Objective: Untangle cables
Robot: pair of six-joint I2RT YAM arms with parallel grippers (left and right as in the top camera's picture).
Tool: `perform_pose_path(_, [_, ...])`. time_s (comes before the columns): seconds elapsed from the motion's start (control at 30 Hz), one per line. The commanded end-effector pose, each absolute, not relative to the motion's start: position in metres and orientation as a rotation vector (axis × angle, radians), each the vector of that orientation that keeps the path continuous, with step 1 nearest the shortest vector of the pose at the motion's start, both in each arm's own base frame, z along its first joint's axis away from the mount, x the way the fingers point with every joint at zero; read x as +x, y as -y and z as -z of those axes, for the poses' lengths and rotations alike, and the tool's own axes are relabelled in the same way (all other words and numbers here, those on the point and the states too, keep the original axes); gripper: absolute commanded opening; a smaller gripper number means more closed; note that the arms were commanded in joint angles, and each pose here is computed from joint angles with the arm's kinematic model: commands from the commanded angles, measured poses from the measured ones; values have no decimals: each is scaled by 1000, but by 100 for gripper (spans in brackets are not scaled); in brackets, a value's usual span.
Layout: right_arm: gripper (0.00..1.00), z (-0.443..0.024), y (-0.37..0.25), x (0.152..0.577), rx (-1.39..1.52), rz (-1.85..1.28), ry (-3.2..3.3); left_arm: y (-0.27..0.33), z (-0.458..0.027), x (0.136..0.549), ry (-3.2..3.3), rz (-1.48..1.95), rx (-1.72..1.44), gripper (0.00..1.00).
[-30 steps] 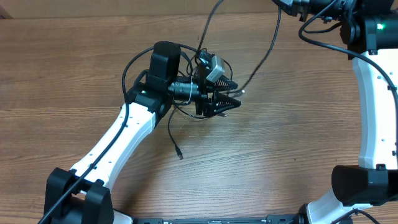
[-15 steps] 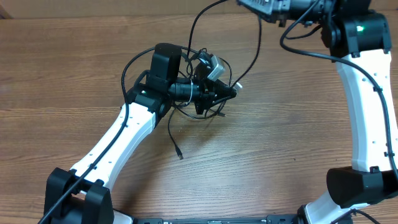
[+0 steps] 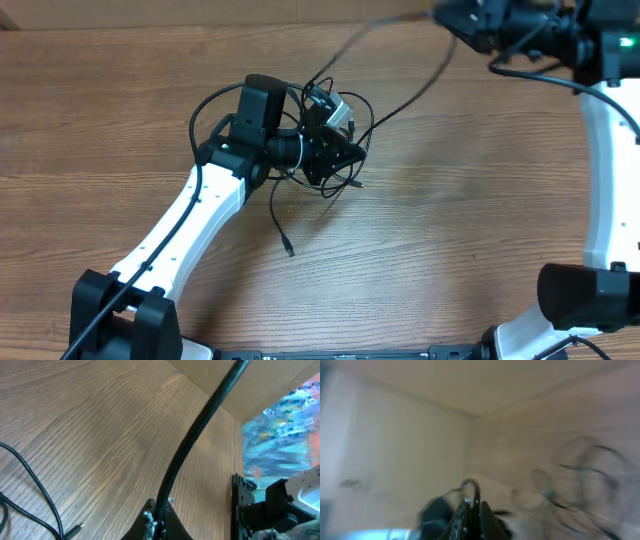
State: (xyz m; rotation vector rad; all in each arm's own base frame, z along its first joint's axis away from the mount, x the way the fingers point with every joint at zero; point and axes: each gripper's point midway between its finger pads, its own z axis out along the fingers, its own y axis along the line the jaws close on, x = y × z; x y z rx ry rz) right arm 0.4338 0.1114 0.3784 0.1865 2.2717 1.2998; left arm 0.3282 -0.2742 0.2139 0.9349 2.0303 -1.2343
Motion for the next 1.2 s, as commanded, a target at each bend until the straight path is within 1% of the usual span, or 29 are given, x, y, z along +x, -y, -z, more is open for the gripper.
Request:
perform_pose_path(0.0, [4,-351,-82,438,113,-971,-2343,272,-231,324,-1985,1284,936,4])
perform_pose_path(0.1, [4,-336,-86,423,12,-923,-2415,274,-236,324,-1981,1313,913,4])
perform_pose_path(0.23, [4,-312,-88,404,-39,-802,-2552,277,-249,325,-1969,1374,874,4])
perform_pose_path(0.3, [4,-298,-91,391,-81,-733,-2635,279,-261,327,-1952,1404,858,4])
perform_pose_path(0.4, [4,-280,-106,374,-214,-722,-2712,281,-285,333,-1918,1410,838,5])
perform_pose_path(0.57, [4,-250,-128,364,-329,-742,-2774,278,-330,346,-1853,1372,808,5])
perform_pose_path(0.67, [4,-225,-130,364,-327,-754,-2806,255,-352,363,-1877,1319,720,5])
perform_pose_path(0.7, [6,-219,-132,365,-327,-771,-2806,247,-355,367,-1889,1311,697,5])
perform_pose_path(0.73, [11,-215,-136,366,-349,-807,-2789,241,-358,369,-1903,1305,674,6])
perform_pose_path(0.8, [18,-215,-150,363,-454,-937,-2718,226,-361,374,-1938,1293,623,5])
perform_pose_path(0.87, [30,-222,-169,358,-601,-1108,-2588,215,-362,376,-1964,1287,585,6])
perform_pose_path(0.93, [38,-234,-183,351,-732,-1248,-2442,211,-362,376,-1971,1287,577,6])
perform_pose_path(1.0, [54,-242,-192,347,-828,-1328,-2315,211,-364,375,-1974,1299,574,6])
perform_pose_path(1.03, [59,-245,-196,345,-865,-1356,-2263,211,-364,375,-1979,1306,565,6])
perform_pose_path(1.07, [62,-247,-200,343,-901,-1377,-2216,213,-364,374,-1984,1316,561,6])
perform_pose_path(1.17, [65,-251,-209,336,-984,-1420,-2110,218,-366,370,-2004,1351,535,6])
